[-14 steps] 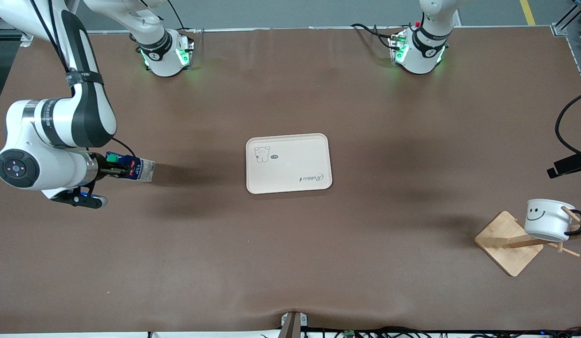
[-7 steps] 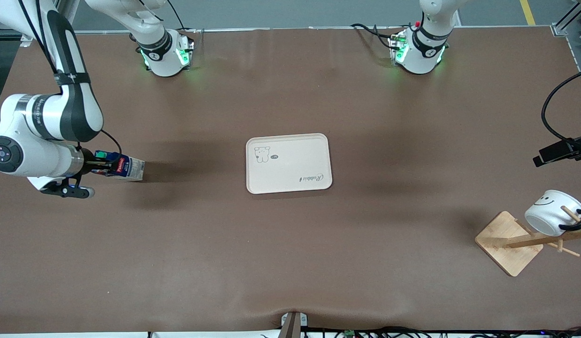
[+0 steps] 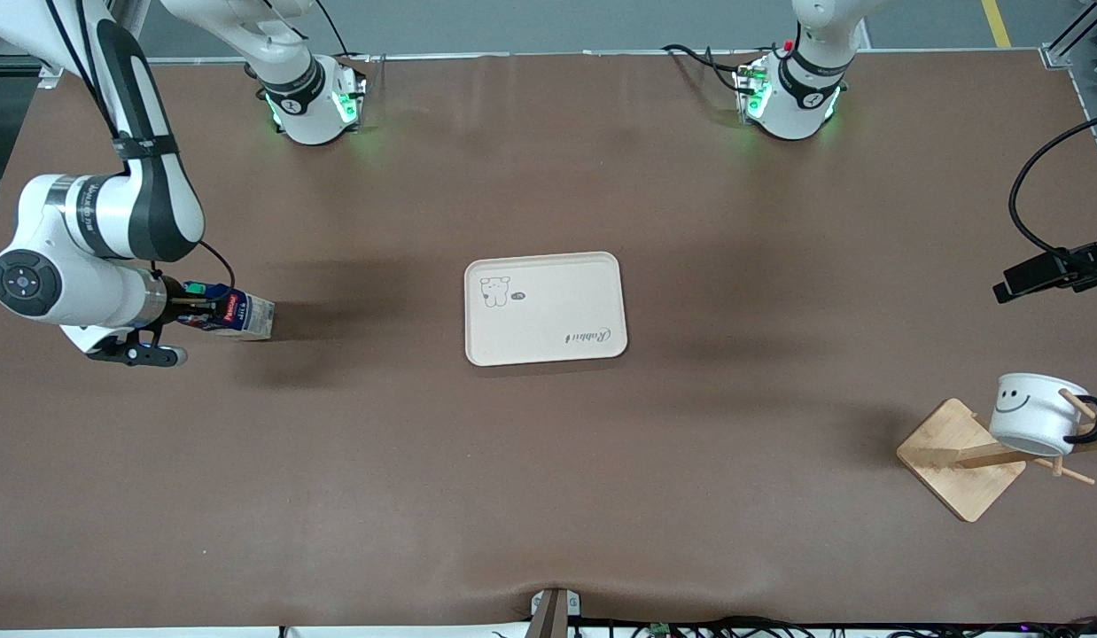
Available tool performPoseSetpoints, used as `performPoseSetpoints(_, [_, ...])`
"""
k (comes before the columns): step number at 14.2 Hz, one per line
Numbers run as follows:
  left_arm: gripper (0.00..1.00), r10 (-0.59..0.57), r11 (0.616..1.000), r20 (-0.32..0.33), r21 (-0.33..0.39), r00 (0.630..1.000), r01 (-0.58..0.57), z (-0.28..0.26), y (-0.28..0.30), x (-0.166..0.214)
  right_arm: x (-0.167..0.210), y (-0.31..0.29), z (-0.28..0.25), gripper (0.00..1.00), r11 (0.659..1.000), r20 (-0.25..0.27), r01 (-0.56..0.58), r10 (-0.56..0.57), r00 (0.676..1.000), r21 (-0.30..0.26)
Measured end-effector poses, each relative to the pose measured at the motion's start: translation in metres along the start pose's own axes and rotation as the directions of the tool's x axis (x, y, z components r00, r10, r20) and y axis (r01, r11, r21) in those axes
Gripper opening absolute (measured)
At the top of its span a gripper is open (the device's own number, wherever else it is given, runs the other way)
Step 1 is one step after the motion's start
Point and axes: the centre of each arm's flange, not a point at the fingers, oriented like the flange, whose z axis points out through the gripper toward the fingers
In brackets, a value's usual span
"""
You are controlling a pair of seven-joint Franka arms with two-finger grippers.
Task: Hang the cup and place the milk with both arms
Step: 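Hang the mug handle on the stand peg while the right gripper carries milk, then lower the milk carton onto the table and open the right gripper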
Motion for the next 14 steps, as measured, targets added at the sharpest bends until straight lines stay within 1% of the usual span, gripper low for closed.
performPoseSetpoints(1, [1.0, 0.002, 1.0, 0.003, 0.0, 1.0, -0.002, 0.0, 0.001, 0.0, 0.0, 0.001, 0.002, 0.73, 1.0, 0.003, 0.002, -0.002, 1.0, -0.001])
performPoseSetpoints(2, [1.0, 0.005, 1.0, 0.004, 0.0, 1.0, -0.005, 0.0, 0.003, -0.001, -0.001, 0.002, 0.005, 0.85, 1.0, 0.009, 0.002, -0.002, 1.0, -0.003])
performPoseSetpoints(3, [1.0, 0.008, 1.0, 0.004, -0.001, 1.0, -0.008, 0.0, 0.004, -0.001, -0.002, 0.002, 0.007, 0.94, 1.0, 0.014, 0.003, -0.003, 1.0, -0.003])
performPoseSetpoints(4, [1.0, 0.01, 1.0, 0.004, -0.001, 1.0, -0.01, 0.0, 0.005, -0.001, -0.002, 0.002, 0.008, 1.0, 1.0, 0.016, 0.004, -0.003, 1.0, -0.003])
performPoseSetpoints(7, [1.0, 0.006, 1.0, 0.004, -0.001, 1.0, -0.006, 0.0, 0.003, -0.001, -0.003, 0.003, 0.007, 1.0, 1.0, 0.03, 0.004, -0.004, 1.0, -0.005])
performPoseSetpoints(9, [1.0, 0.003, 1.0, 0.003, -0.001, 1.0, -0.003, -0.001, 0.001, -0.001, -0.002, 0.003, -0.003, 1.0, 1.0, 0.033, 0.003, -0.003, 0.999, -0.006])
performPoseSetpoints(11, [1.0, 0.004, 1.0, -0.007, 0.001, 1.0, -0.004, -0.006, 0.002, -0.003, 0.0, 0.002, -0.027, 1.0, 1.0, 0.033, 0.004, -0.004, 0.999, -0.008])
performPoseSetpoints(13, [1.0, 0.019, 1.0, -0.034, 0.019, 0.999, -0.018, -0.022, 0.016, -0.013, -0.003, -0.004, -0.052, 1.0, 1.0, 0.065, 0.015, -0.014, 0.998, -0.016])
performPoseSetpoints(14, [1.0, 0.027, 0.999, -0.045, 0.036, 0.999, -0.025, -0.03, 0.025, -0.021, -0.003, -0.013, -0.064, 1.0, 0.999, 0.065, 0.027, -0.026, 0.998, -0.02])
